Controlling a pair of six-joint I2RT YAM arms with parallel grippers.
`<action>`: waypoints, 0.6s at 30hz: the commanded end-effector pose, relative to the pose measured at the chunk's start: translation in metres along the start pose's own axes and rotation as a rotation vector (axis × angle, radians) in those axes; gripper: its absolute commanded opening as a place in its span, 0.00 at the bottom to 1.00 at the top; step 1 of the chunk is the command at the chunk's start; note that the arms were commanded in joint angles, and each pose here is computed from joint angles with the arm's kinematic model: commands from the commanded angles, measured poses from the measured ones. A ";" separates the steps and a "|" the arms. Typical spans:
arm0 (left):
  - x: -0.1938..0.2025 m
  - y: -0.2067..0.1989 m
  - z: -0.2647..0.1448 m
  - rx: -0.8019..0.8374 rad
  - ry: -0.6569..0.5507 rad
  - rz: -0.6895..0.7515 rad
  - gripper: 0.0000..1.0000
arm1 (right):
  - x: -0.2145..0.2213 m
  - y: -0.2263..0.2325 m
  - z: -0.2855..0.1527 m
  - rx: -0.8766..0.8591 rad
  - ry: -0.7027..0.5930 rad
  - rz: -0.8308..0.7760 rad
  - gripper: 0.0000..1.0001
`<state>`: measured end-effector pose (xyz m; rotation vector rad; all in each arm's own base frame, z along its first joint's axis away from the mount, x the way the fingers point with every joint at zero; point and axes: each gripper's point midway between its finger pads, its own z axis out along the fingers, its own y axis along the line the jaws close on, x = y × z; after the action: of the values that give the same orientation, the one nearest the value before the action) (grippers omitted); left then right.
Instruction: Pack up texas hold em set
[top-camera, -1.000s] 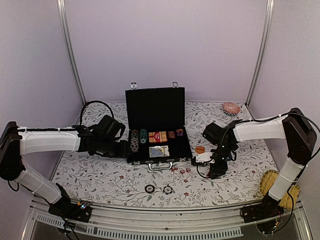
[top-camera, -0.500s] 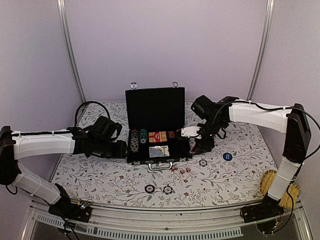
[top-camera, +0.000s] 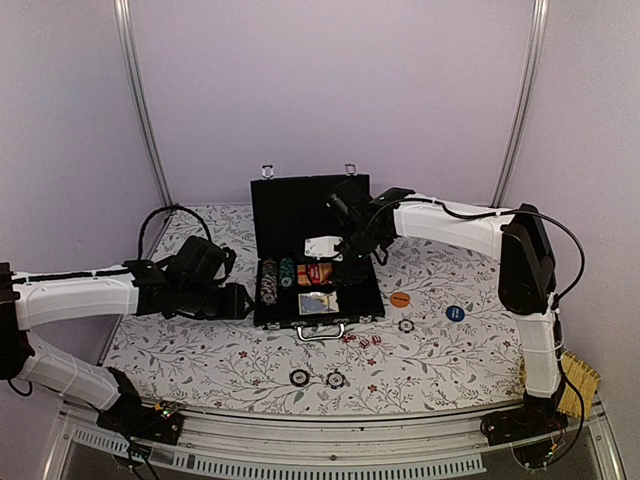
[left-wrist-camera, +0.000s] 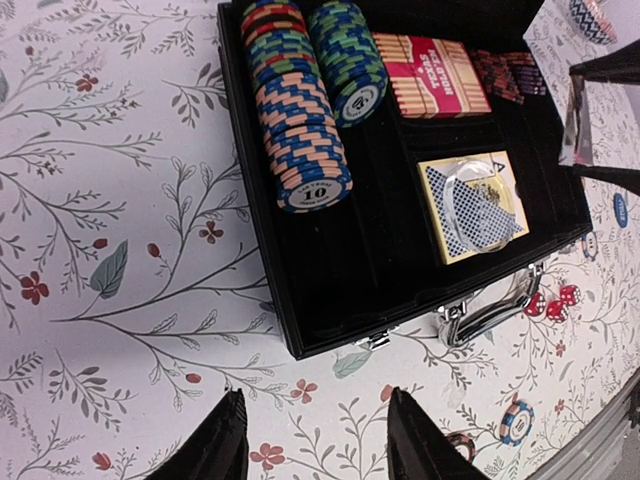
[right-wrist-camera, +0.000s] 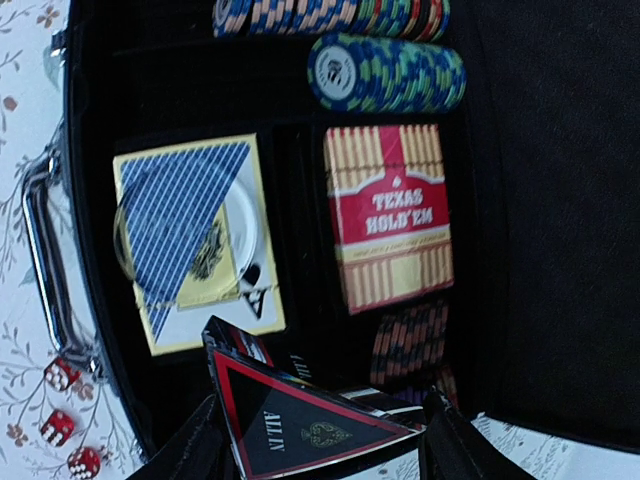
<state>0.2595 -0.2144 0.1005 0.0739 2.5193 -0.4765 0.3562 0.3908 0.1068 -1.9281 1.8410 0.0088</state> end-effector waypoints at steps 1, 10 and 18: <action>-0.001 0.001 -0.002 0.012 -0.022 -0.022 0.48 | -0.034 -0.030 0.016 0.145 -0.037 -0.035 0.51; 0.001 0.001 -0.005 0.028 -0.023 -0.039 0.48 | -0.042 -0.046 0.053 0.242 -0.018 -0.065 0.52; 0.005 0.003 -0.007 0.032 -0.026 -0.049 0.48 | -0.035 -0.042 0.080 0.242 0.009 -0.088 0.53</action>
<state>0.2526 -0.2097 0.0996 0.0331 2.5092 -0.5129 0.4047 0.4405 0.0540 -1.8805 1.7185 -0.2031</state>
